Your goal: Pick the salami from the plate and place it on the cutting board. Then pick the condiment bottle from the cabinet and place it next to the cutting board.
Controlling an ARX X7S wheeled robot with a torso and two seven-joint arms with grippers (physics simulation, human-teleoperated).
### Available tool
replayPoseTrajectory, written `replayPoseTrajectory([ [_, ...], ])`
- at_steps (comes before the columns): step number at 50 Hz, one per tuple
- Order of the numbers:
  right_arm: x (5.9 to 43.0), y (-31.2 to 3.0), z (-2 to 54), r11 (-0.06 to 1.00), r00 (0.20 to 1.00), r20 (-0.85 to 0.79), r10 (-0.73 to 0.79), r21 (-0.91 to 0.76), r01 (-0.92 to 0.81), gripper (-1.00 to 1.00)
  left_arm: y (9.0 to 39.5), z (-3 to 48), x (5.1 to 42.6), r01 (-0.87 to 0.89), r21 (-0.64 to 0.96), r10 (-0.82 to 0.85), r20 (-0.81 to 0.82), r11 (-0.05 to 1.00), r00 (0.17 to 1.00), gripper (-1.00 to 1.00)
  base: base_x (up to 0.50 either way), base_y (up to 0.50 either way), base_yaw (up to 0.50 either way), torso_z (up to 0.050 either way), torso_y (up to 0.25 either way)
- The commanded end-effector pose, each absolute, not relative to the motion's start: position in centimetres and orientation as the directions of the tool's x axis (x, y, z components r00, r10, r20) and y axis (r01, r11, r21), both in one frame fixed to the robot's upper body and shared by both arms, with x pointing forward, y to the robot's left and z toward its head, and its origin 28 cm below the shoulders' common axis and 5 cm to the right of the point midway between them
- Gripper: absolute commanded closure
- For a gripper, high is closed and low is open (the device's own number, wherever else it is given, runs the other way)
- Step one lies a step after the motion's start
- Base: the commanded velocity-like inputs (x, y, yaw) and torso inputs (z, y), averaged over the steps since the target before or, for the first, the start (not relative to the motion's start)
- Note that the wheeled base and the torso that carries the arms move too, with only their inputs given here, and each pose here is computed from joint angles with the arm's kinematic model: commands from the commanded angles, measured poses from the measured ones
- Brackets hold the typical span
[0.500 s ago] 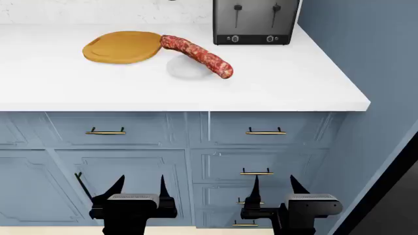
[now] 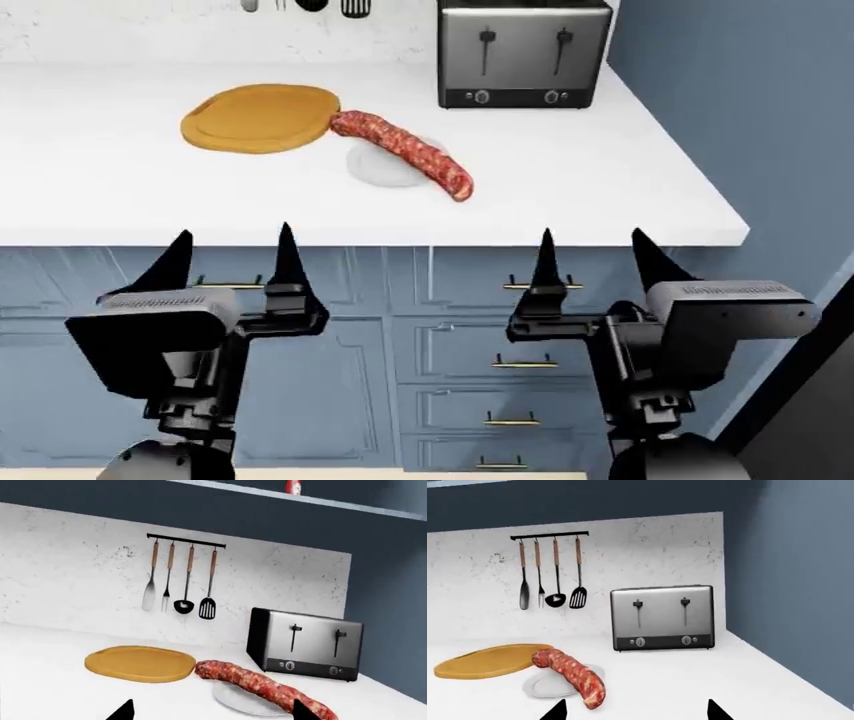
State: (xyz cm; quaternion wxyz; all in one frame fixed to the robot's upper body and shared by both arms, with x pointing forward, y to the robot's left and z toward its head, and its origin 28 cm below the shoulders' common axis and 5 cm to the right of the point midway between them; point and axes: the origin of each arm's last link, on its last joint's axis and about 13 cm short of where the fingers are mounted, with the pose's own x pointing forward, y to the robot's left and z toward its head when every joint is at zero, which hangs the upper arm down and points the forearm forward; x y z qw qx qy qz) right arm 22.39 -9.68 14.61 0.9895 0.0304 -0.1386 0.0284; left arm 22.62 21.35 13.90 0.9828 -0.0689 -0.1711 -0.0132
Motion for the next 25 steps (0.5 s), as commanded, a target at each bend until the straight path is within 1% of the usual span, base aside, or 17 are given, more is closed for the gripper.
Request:
replayPoseTrajectory([
  [1,20.33,-9.3,20.2,0.995,0.911,0.403,0.081,0.026,-0.1,-1.0,20.84,19.74,21.26,0.094,-0.077,-0.045,0.488,0.993,0.872,-1.0,0.0,0.5,0.0,0.0,0.0],
  [5,19.97,-9.24,20.47,0.995,0.908,0.413,0.076,0.029,-0.097,-1.0,20.86,20.34,20.65,0.092,-0.064,-0.047,0.505,0.994,0.862,-1.0,0.08,0.5,0.0,0.0,0.0],
  [8,19.98,-9.13,20.47,0.995,0.907,0.413,0.086,0.019,-0.103,-1.0,20.77,20.31,20.62,0.064,-0.015,-0.047,0.518,0.998,0.854,-1.0,0.15,0.5,0.0,0.0,0.0],
  [13,19.92,-9.05,20.48,0.994,0.903,0.42,0.091,0.012,-0.106,-1.0,20.94,20.49,20.86,0.029,-0.03,-0.01,0.503,0.999,0.864,-1.0,0.14,0.5,0.0,0.0,0.0],
  [15,19.9,-9.03,20.5,0.995,0.902,0.423,0.09,0.01,-0.104,-1.0,20.95,20.48,20.93,-0.002,-0.012,0.008,0.511,1.0,0.859,-1.0,0.15,0.5,0.0,0.0,0.0],
  [20,19.77,-8.94,20.62,0.996,0.899,0.428,0.09,-0.013,-0.093,-1.0,20.93,20.53,20.93,-0.016,-0.003,0.015,0.512,1.0,0.859,-1.0,0.25,0.49,0.0,0.0,0.0],
  [25,19.68,-8.9,20.72,0.996,0.898,0.43,0.087,-0.033,-0.081,-1.0,20.91,20.47,21.02,-0.026,0.004,0.02,0.507,1.0,0.862,-1.0,0.36,0.42,0.0,0.0,0.0],
])
